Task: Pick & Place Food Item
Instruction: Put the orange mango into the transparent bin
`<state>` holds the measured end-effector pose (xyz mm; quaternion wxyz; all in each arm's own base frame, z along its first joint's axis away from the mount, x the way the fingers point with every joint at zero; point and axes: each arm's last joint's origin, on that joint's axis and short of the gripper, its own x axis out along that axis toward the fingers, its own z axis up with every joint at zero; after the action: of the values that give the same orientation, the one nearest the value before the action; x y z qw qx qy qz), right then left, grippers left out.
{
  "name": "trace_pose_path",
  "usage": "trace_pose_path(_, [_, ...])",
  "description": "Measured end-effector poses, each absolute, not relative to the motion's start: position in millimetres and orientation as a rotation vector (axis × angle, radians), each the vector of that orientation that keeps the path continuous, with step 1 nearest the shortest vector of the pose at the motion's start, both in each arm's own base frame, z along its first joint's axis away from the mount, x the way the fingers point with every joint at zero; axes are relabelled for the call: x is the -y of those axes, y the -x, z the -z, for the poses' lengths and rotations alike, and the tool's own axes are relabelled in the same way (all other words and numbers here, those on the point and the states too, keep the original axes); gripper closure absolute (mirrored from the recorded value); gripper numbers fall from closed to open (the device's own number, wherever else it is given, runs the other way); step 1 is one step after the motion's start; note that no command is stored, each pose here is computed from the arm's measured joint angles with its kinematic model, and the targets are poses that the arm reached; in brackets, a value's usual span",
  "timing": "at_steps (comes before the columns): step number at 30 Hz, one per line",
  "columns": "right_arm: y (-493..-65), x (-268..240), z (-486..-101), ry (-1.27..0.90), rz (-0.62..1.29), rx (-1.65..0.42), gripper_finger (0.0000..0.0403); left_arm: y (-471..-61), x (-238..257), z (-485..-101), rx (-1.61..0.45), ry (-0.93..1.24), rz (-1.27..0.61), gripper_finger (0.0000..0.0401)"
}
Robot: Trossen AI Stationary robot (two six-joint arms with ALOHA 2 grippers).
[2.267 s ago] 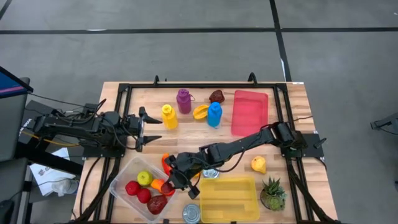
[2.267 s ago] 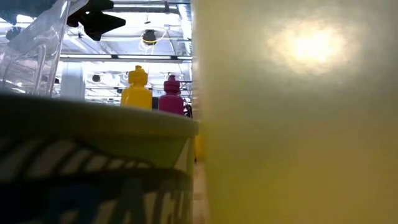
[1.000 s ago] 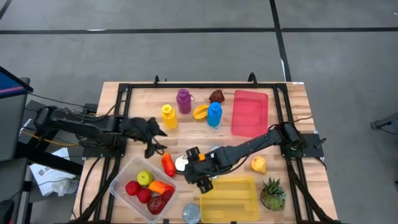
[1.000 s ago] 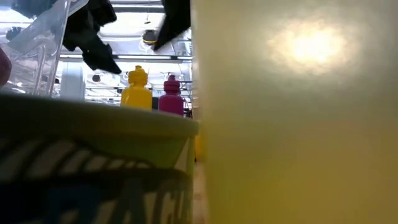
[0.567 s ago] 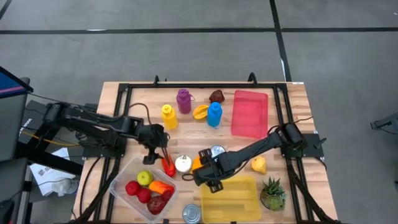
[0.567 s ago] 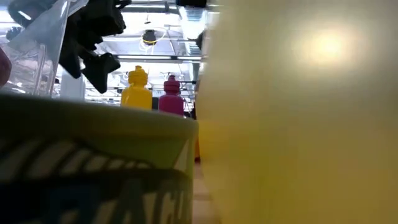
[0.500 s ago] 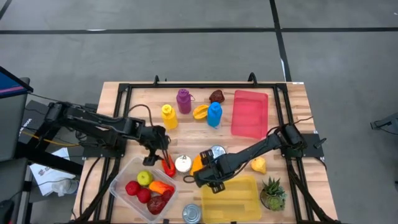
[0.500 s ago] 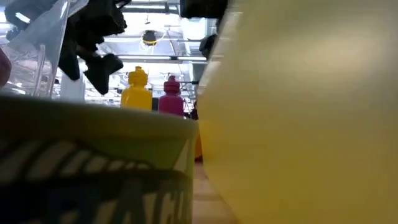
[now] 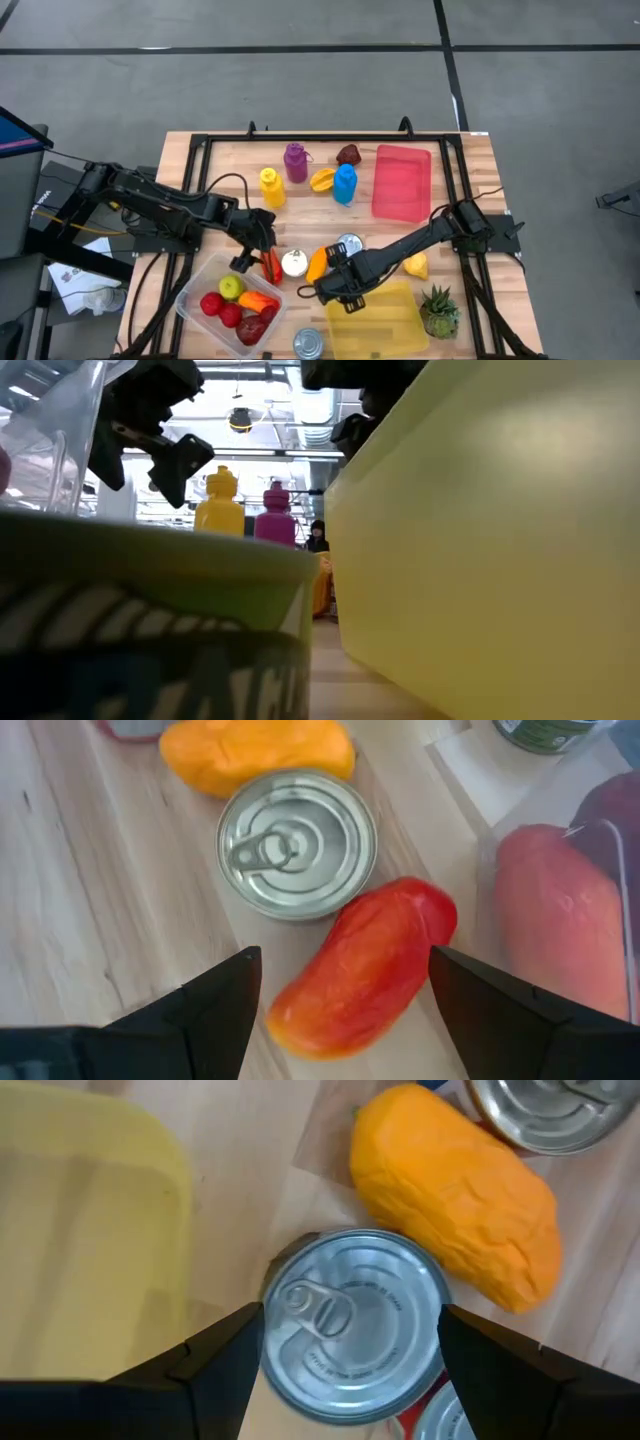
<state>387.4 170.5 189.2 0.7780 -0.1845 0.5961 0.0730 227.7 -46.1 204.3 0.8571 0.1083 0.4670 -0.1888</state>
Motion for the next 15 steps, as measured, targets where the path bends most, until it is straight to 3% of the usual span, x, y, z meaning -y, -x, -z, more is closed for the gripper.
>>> trace_pose_path(6, [-388.4,-165.4,-189.3,0.398,-0.149,-1.3,0.0117,-226.9,49.1,-204.1,-0.976,-0.305,0.402,0.0121])
trace_pose_path(15, [-390.7,-160.7,-189.5,0.389,-0.143,-1.301,0.0117,-230.0,27.1,-203.7,-1.028,-0.521,0.092,0.0121])
